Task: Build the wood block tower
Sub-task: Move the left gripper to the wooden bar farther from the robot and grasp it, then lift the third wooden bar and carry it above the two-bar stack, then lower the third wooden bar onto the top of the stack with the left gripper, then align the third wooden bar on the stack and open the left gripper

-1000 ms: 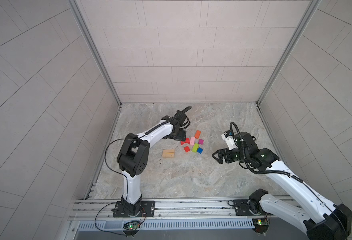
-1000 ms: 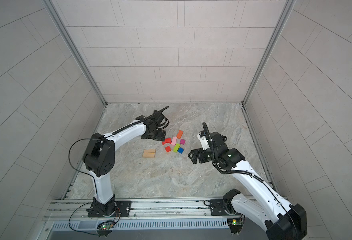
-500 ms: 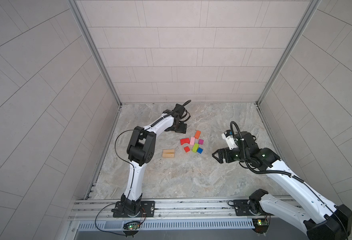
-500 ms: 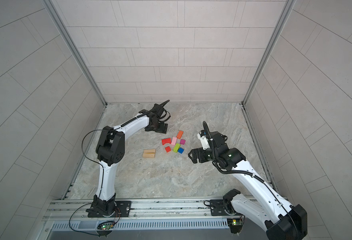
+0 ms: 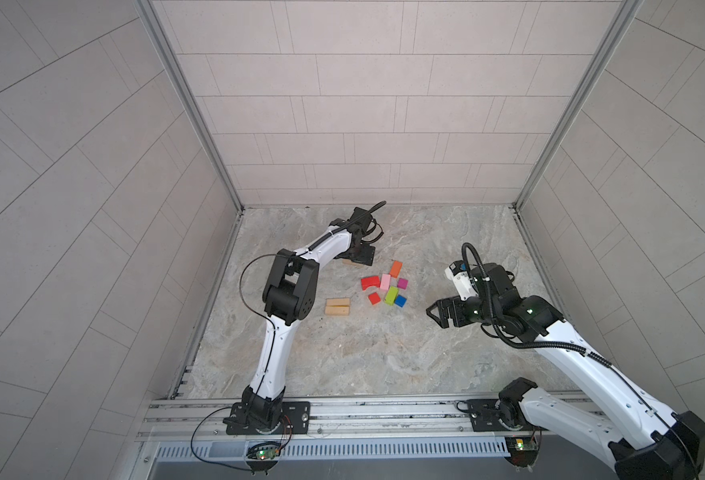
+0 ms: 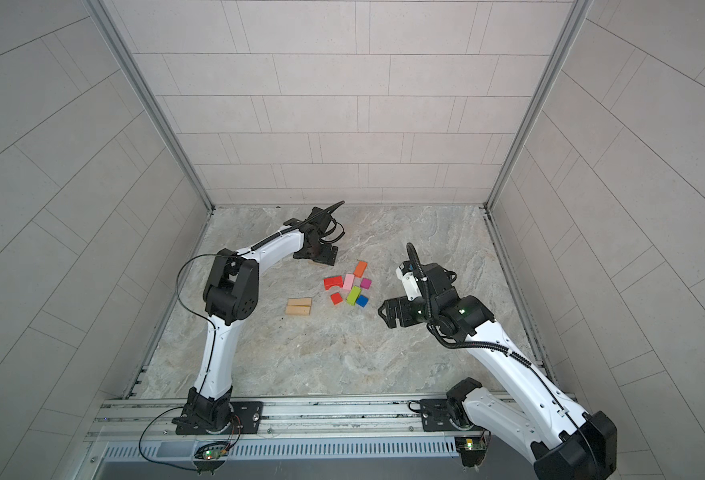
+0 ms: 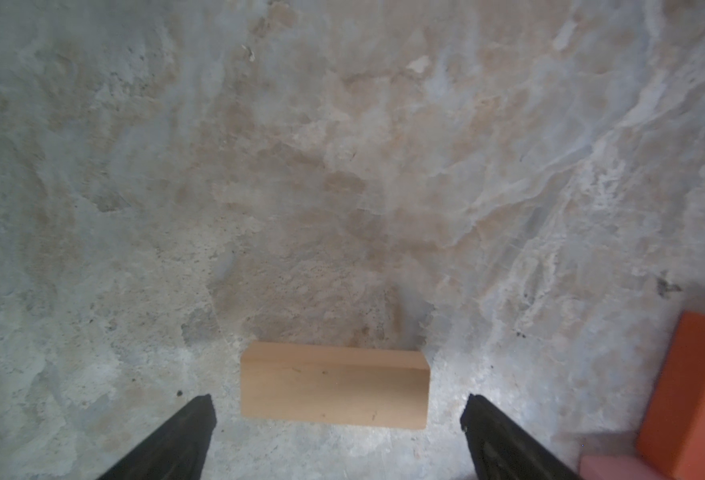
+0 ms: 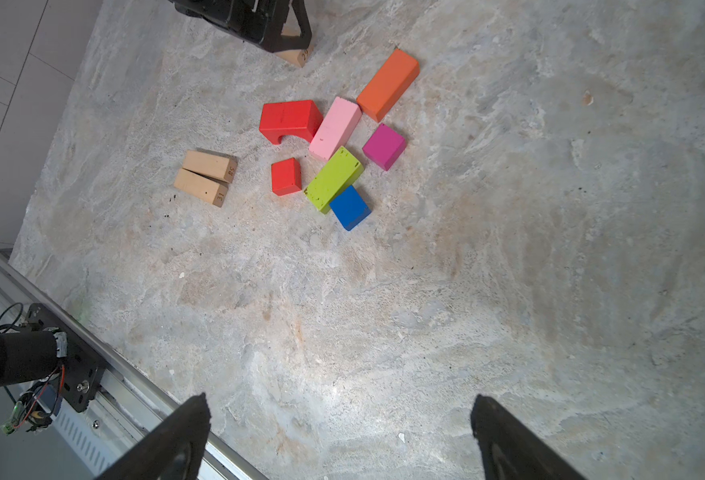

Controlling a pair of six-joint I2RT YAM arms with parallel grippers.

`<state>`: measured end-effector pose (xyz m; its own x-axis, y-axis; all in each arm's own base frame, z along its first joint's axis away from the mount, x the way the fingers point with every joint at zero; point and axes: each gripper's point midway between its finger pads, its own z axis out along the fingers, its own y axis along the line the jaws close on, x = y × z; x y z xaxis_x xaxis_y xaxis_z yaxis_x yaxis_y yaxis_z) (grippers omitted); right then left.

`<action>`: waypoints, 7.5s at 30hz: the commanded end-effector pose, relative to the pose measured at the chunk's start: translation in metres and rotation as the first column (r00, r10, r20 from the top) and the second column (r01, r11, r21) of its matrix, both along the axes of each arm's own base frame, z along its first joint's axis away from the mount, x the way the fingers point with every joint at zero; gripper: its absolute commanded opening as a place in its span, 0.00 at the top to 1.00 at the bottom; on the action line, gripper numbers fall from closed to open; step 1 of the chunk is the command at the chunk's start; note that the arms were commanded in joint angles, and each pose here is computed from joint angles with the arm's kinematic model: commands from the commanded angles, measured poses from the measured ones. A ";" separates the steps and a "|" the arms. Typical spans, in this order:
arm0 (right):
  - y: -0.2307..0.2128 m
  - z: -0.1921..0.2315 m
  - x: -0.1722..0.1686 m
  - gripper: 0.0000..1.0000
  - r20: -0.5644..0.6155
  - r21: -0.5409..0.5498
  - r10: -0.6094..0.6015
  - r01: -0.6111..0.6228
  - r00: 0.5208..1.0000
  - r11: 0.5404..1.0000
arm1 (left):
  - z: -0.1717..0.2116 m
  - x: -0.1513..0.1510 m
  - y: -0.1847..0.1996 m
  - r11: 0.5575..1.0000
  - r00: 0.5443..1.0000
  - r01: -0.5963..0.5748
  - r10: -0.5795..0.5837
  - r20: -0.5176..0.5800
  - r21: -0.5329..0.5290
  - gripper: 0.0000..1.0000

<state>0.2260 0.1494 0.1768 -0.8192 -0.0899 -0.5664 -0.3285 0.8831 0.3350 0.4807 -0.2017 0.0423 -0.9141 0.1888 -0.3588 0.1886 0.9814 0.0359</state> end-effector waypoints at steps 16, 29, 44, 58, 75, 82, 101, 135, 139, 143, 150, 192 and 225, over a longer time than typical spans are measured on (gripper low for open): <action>-0.004 0.013 0.002 0.01 0.034 -0.025 0.005 -0.004 0.999 1.000 | -0.024 0.006 -0.001 1.000 1.000 0.004 -0.005 -0.029 -0.026 0.01; -0.007 0.014 -0.001 0.01 0.040 -0.024 -0.004 0.005 0.999 1.000 | -0.028 0.002 0.004 0.999 0.999 -0.033 0.032 -0.042 -0.018 0.11; -0.008 0.013 -0.003 0.01 0.039 -0.020 -0.008 0.009 0.999 1.000 | -0.022 -0.009 0.008 0.997 0.996 -0.072 0.070 -0.046 -0.029 0.26; -0.006 0.010 -0.001 0.01 0.040 -0.013 -0.011 0.011 0.999 1.000 | 0.025 -0.026 0.013 0.986 0.991 -0.136 0.137 0.002 -0.101 0.30; 0.003 0.005 0.005 0.01 0.027 0.007 0.008 -0.009 1.000 1.000 | 0.064 -0.125 0.046 0.975 0.985 -0.170 0.174 0.016 -0.142 0.30; 0.008 0.006 0.011 0.01 0.031 0.031 0.005 -0.006 1.000 1.000 | 0.052 -0.179 0.058 0.975 0.984 -0.181 0.179 -0.022 -0.133 0.30; 0.013 0.010 0.018 0.01 0.024 0.035 0.012 -0.013 1.000 0.999 | -0.005 -0.238 0.059 0.977 0.980 -0.196 0.193 -0.040 -0.082 0.28; 0.009 0.007 0.016 0.01 0.018 0.018 -0.002 0.002 1.000 1.000 | -0.038 -0.216 0.050 0.986 0.986 -0.164 0.164 -0.036 0.004 0.25; 0.009 0.007 0.016 0.01 0.018 0.017 -0.001 0.001 1.000 1.000 | -0.038 -0.214 0.050 0.985 0.984 -0.173 0.174 -0.033 0.007 0.25; 0.008 0.007 0.016 0.01 0.018 0.015 -0.001 0.001 1.000 1.000 | -0.039 -0.214 0.051 0.982 0.981 -0.188 0.189 -0.035 0.012 0.25; 0.009 0.006 0.015 0.01 0.011 0.016 0.003 -0.003 1.000 1.000 | -0.038 -0.213 0.051 0.976 0.976 -0.216 0.216 -0.034 0.006 0.24; 0.009 0.005 0.012 0.01 0.003 0.015 0.009 -0.009 1.000 1.000 | -0.023 -0.228 0.044 0.956 0.956 -0.288 0.284 -0.073 -0.051 0.07; 0.007 0.006 0.010 0.01 0.013 0.009 0.010 -0.010 1.000 1.000 | -0.032 -0.224 0.043 0.955 0.952 -0.297 0.295 -0.084 -0.006 0.19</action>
<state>0.2394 0.1599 0.1799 -0.8196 -0.0860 -0.5665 -0.3363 0.8727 0.3541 0.2594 -0.1594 0.0135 -0.9474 -0.1037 -0.3028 -0.1066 0.9943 -0.0068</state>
